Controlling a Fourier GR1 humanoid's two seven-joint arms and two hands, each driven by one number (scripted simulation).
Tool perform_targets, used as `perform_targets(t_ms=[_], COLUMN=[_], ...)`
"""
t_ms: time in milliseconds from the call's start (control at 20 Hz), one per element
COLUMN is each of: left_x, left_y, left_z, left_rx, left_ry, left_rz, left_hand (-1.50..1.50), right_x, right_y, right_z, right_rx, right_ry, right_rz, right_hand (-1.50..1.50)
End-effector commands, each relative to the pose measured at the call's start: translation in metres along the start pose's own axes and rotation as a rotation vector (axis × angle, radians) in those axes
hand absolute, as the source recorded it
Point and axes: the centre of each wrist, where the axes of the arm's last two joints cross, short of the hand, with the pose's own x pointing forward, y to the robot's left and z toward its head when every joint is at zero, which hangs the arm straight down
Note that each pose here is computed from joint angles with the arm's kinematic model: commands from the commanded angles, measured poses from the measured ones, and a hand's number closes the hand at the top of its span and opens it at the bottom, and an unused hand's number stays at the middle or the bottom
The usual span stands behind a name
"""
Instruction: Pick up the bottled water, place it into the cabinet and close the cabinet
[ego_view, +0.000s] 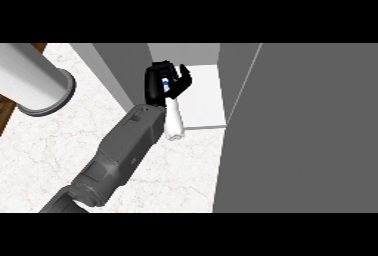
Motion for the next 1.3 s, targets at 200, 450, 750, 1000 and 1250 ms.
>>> perform_targets(t_ms=[200,450,750,1000,1250], left_x=[0.017,-0.001,0.002,0.013,0.023], left_y=[-0.005,0.004,0.026,0.007,-0.004], left_z=[-0.018,-0.01,-0.028,-0.026,-0.026], left_rx=[-0.019,-0.02,-0.008,-0.03,-0.091], left_ry=[-0.016,-0.022,-0.02,-0.073,-0.068], left_rz=[-0.09,-0.052,-0.011,-0.034,0.058], left_hand=[-1.5,-1.5,-1.5,-1.5,-1.5], right_x=[0.019,0.015,0.011,0.012,0.005], right_y=[-0.005,-0.002,-0.009,-0.007,-0.012], right_z=[0.013,0.009,0.003,0.006,0.008], right_rx=[-0.009,0.021,0.024,0.006,0.014], right_ry=[-0.035,-0.041,-0.021,-0.035,-0.032], right_rz=[-0.036,-0.044,-0.026,-0.029,-0.025], right_hand=[-1.5,-1.5,-1.5,-1.5,-1.5])
